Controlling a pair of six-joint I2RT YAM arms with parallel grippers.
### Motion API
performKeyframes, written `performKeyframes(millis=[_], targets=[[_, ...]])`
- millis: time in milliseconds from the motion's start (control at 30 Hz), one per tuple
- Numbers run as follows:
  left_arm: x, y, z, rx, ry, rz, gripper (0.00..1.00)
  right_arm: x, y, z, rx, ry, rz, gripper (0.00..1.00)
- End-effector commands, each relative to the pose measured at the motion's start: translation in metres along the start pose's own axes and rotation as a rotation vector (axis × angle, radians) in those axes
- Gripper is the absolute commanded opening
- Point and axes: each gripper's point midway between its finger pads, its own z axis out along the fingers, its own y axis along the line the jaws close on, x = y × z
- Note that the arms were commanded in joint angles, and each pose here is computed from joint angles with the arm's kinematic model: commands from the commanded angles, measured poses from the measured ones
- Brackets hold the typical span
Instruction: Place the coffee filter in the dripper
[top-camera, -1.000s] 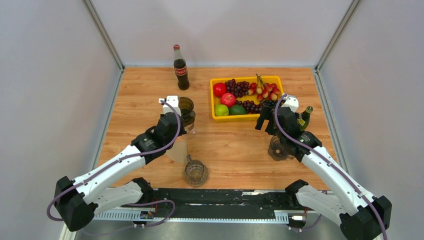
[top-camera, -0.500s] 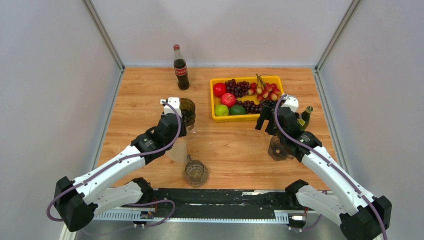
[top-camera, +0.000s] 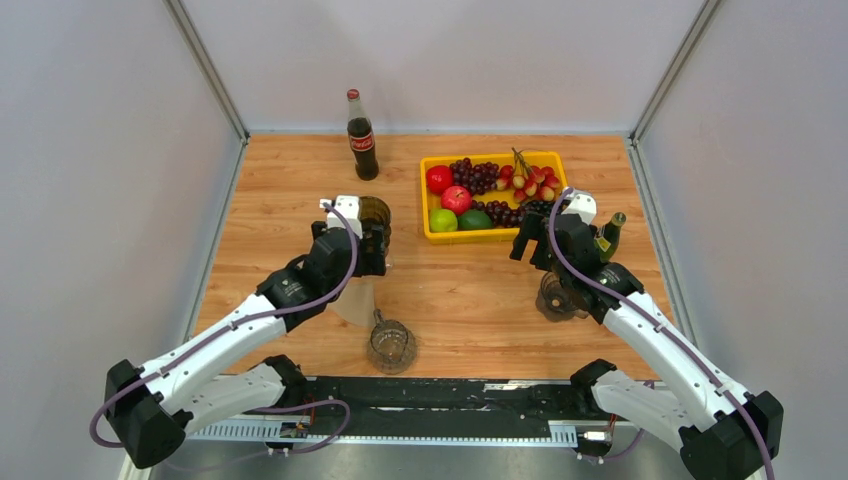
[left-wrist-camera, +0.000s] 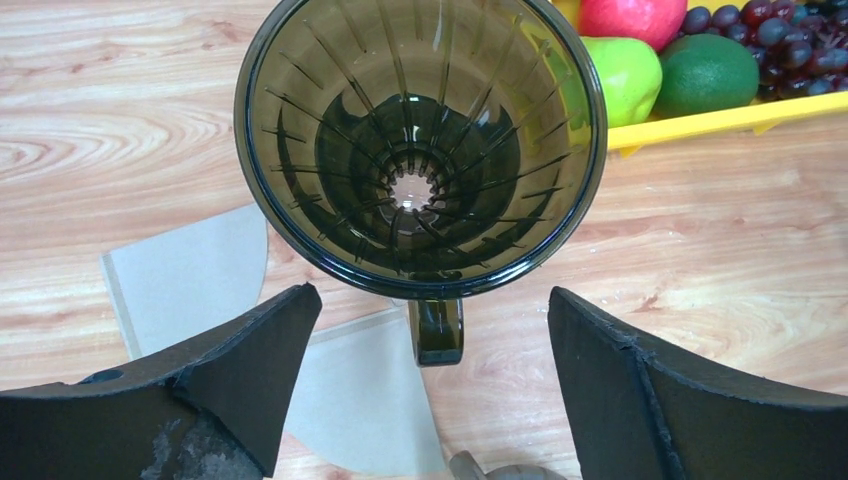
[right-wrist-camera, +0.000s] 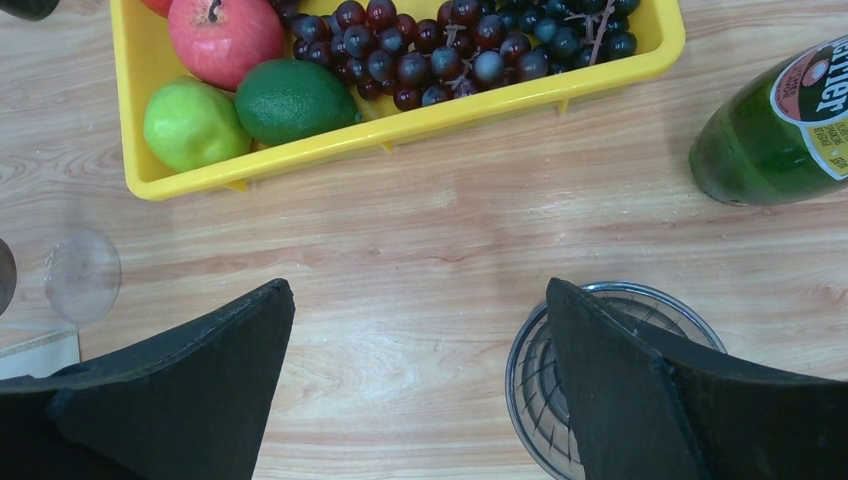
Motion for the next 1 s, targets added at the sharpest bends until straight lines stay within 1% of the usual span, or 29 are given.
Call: performKeyframes(millis=[0, 200, 333, 567, 767, 900, 967], targets=[[-0.011, -0.003, -0.01, 0.04, -0.031, -0.01, 0.98, -0.004, 0.005, 0.002, -0.025, -0.02, -0.011, 1.0], [-0.03, -0.001, -0.025, 0.058, -0.093, -0.07, 1.0, -0.004, 0.007, 0.001, -0.036, -0.017, -0.014, 1.0], [-0.045, 0.009, -0.038, 0.022, -0.139, -0.129, 1.0, -0.004, 0.007, 0.001, -0.039, -0.014, -0.017, 1.0], [-0.055, 0.041, -0.053, -0.138, -0.172, -0.208, 1.0, -0.003, 0.008, 0.0, -0.048, -0.015, -0.017, 1.0], [-0.063, 0.054, -0.06, -0.205, -0.201, -0.252, 1.0, -0.002, 0.009, 0.001, -0.051, -0.009, -0.021, 1.0], [-0.058, 0.069, -0.063, -0.283, -0.201, -0.281, 1.0, -0.001, 0.011, 0.001, -0.063, -0.002, -0.029, 1.0], [-0.051, 0.076, -0.062, -0.313, -0.181, -0.296, 1.0, 0.0, 0.012, 0.002, -0.068, 0.002, -0.034, 1.0]])
